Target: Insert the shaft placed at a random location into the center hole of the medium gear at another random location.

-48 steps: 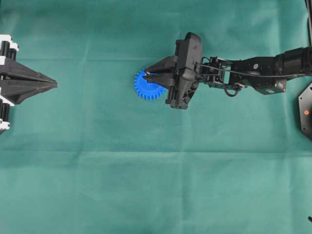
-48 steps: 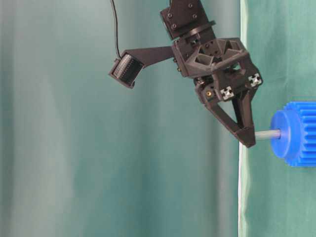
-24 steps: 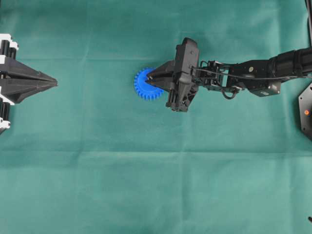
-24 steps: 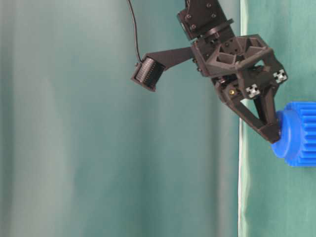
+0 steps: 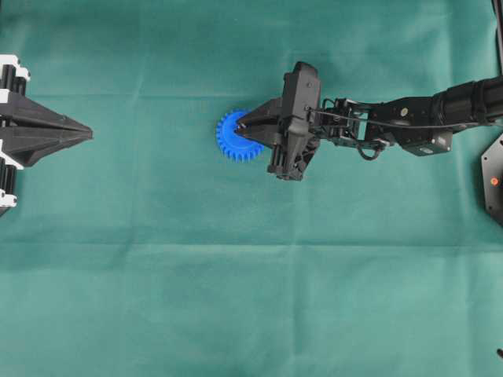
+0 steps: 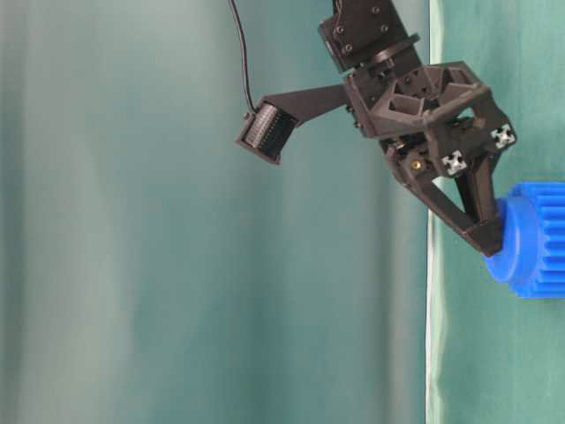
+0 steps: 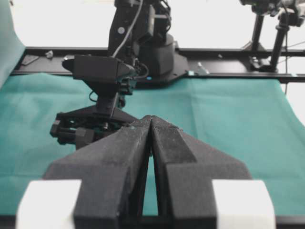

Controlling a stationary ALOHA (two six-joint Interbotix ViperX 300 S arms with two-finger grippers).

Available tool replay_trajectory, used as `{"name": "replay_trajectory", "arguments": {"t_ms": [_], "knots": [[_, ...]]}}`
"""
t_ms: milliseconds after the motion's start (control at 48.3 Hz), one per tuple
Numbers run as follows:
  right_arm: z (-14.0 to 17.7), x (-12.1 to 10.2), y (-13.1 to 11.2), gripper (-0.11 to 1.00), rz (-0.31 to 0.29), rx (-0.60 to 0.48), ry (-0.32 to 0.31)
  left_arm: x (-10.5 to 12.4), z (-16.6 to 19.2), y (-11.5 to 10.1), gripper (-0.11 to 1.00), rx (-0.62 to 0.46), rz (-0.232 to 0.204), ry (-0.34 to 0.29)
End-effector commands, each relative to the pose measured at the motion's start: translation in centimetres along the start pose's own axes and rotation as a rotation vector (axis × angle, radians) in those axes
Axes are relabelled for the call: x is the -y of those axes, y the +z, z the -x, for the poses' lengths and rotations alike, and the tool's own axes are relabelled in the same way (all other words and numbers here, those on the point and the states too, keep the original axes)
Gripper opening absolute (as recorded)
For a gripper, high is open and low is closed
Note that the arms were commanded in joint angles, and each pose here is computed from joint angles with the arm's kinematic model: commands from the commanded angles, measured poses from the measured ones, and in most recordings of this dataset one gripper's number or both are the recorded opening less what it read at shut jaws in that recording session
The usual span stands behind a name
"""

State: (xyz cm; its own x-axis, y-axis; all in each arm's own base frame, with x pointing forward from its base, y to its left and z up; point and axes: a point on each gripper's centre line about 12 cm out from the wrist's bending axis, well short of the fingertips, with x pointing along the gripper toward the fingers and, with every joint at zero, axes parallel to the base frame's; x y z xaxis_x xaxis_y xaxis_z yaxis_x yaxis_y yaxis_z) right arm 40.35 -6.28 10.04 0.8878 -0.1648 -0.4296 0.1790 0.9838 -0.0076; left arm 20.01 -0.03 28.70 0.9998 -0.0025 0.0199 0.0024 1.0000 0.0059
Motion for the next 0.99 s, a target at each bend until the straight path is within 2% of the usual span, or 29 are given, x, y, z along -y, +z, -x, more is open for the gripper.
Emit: {"name": "replay_trajectory", "arguments": {"t_ms": [0, 124, 166, 207, 352, 394, 580, 808, 974], "knots": [[-0.1, -0.1, 1.5, 0.14, -0.002, 0.049, -0.001, 0.0, -0.2, 0.8, 0.0, 0.02, -0.002, 0.001], [-0.1, -0.1, 1.7, 0.15, -0.002, 0.054, 0.0, 0.0, -0.3, 0.8, 0.0, 0.018, -0.002, 0.001], [-0.1, -0.1, 1.7, 0.19, -0.004, 0.055, 0.0, -0.1, -0.3, 0.8, 0.0, 0.018, 0.0, 0.003], [-0.1, -0.2, 1.8, 0.28, -0.002, 0.055, 0.002, 0.0, -0.3, 0.8, 0.0, 0.018, 0.0, 0.001], [-0.2, -0.5, 2.3, 0.72, 0.0, 0.067, 0.008, 0.0, -0.3, 0.8, 0.0, 0.017, 0.0, 0.001], [-0.1, -0.5, 2.4, 0.8, -0.001, 0.07, 0.008, -0.1, -0.3, 0.8, 0.0, 0.017, 0.0, 0.003], [0.7, -0.4, 3.4, 0.73, -0.002, 0.08, 0.01, -0.1, -0.3, 0.8, 0.0, 0.017, 0.0, 0.003], [3.0, -0.5, 5.9, 0.73, -0.004, 0.097, 0.017, -0.1, -0.2, 0.8, 0.0, 0.018, 0.001, 0.003], [4.4, -0.5, 6.8, 0.73, -0.009, 0.112, 0.019, 0.0, -0.2, 0.9, 0.0, 0.02, 0.001, 0.001]]}}
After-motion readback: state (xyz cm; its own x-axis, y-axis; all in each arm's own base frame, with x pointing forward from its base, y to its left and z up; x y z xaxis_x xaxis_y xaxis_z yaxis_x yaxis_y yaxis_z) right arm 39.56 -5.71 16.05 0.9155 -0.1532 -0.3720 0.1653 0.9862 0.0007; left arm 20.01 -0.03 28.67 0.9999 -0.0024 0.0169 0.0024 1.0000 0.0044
